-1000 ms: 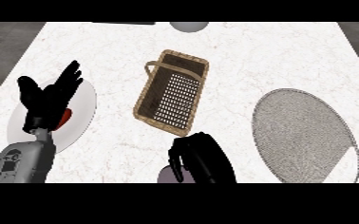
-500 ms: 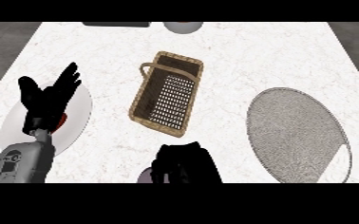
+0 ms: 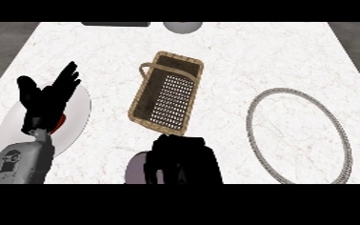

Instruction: Pick the eggplant from the placemat and place it in the basket

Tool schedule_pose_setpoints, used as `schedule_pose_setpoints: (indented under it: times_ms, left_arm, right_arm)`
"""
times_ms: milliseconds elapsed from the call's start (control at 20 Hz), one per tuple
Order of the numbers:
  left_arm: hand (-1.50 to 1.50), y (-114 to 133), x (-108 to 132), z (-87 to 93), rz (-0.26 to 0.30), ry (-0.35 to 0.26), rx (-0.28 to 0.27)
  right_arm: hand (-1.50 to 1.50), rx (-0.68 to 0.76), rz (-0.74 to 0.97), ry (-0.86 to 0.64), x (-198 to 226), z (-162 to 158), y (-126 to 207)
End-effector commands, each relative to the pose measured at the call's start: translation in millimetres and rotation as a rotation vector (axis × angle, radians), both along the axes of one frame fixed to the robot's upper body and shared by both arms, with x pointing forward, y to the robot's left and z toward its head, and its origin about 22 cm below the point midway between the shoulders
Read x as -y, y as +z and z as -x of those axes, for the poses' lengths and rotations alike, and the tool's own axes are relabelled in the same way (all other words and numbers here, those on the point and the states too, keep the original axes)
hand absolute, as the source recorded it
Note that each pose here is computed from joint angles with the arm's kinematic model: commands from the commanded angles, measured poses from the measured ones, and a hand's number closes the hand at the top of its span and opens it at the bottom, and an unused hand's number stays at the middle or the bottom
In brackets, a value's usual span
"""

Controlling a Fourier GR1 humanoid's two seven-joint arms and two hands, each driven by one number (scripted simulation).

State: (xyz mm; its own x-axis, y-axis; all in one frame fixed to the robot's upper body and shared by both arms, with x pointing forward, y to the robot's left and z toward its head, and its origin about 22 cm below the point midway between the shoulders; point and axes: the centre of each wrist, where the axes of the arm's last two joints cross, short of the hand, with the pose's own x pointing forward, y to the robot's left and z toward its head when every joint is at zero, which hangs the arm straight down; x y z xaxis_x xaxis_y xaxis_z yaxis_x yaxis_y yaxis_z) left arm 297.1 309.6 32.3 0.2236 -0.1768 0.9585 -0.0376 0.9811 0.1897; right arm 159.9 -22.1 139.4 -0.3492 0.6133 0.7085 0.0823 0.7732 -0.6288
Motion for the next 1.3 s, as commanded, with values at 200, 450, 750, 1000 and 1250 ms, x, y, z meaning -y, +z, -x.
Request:
schedule_pose_setpoints:
  times_ms: [200, 450, 750, 1000, 1250]
  left_arm:
    - [0.00, 2.6, 8.7, -3.4, 0.012, -0.035, 0.007]
    - [0.00, 2.6, 3.2, -3.8, -0.011, -0.019, 0.003]
    - [0.00, 0.6, 7.2, -4.8, -0.002, -0.034, 0.008]
    - [0.00, -0.2, 20.4, -9.7, 0.023, -0.052, 0.029]
    - [0.00, 9.2, 9.7, -9.4, -0.002, -0.040, 0.049]
  right_arm:
    - [1.50, 0.057, -0.032, -0.201, -9.0, -23.2, 40.5]
    - [1.50, 0.096, 0.034, -0.343, -17.6, -48.0, 61.7]
    - [1.50, 0.105, 0.073, -0.483, -32.0, -68.5, 96.0]
    - [1.50, 0.082, 0.111, -0.527, -49.4, -84.3, 126.9]
    - [1.50, 0.057, 0.096, -0.557, -59.1, -102.1, 145.0]
